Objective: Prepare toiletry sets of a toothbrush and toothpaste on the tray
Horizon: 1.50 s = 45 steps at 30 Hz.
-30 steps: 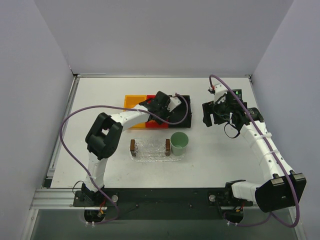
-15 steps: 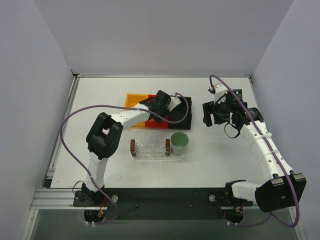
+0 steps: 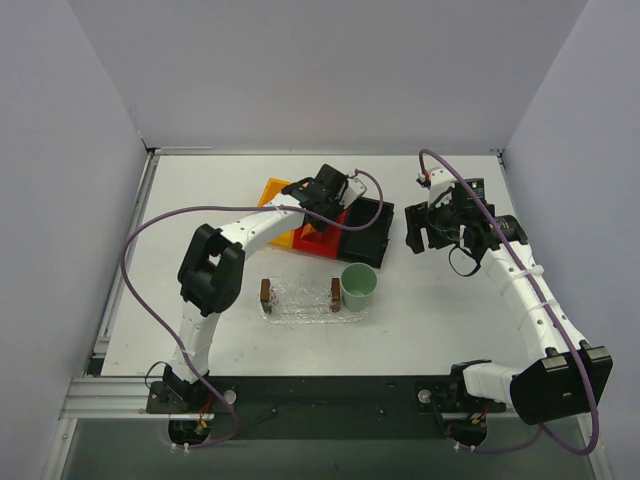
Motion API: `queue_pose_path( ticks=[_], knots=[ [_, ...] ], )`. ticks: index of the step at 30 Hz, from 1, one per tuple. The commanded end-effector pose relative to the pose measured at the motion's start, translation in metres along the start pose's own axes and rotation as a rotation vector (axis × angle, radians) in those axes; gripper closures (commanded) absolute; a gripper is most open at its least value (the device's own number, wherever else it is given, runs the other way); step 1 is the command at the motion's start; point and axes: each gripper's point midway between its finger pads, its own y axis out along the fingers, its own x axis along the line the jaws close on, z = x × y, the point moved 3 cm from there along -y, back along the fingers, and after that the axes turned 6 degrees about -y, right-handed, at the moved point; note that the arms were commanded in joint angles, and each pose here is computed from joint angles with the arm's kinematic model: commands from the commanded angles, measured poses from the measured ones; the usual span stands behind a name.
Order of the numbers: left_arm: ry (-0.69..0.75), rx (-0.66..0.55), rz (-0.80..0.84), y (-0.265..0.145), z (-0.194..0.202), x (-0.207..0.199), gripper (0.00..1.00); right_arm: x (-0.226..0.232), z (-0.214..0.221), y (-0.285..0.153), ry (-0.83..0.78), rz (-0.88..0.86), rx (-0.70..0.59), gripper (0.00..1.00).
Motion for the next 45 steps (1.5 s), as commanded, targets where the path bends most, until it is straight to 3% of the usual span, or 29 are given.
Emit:
queue_pose_path(
  ticks=[1,22,32,45],
  knots=[
    [-0.023,-0.010,-0.007,-0.008,-0.010,0.001,0.99,0.000,0.000,0.001,-0.007,-0.010,-0.005,0.31],
    [-0.126,-0.119,-0.067,-0.051,-0.036,0.039,1.00,0.000,0.004,0.010,-0.002,-0.022,0.032,0.30],
    [-0.143,-0.127,-0.062,-0.037,-0.042,0.041,1.00,0.011,0.010,0.052,0.009,-0.046,0.153,0.32],
    [-0.180,-0.190,-0.005,-0.065,-0.047,0.040,1.00,0.019,0.012,0.109,0.012,-0.038,0.220,0.34]
  ],
)
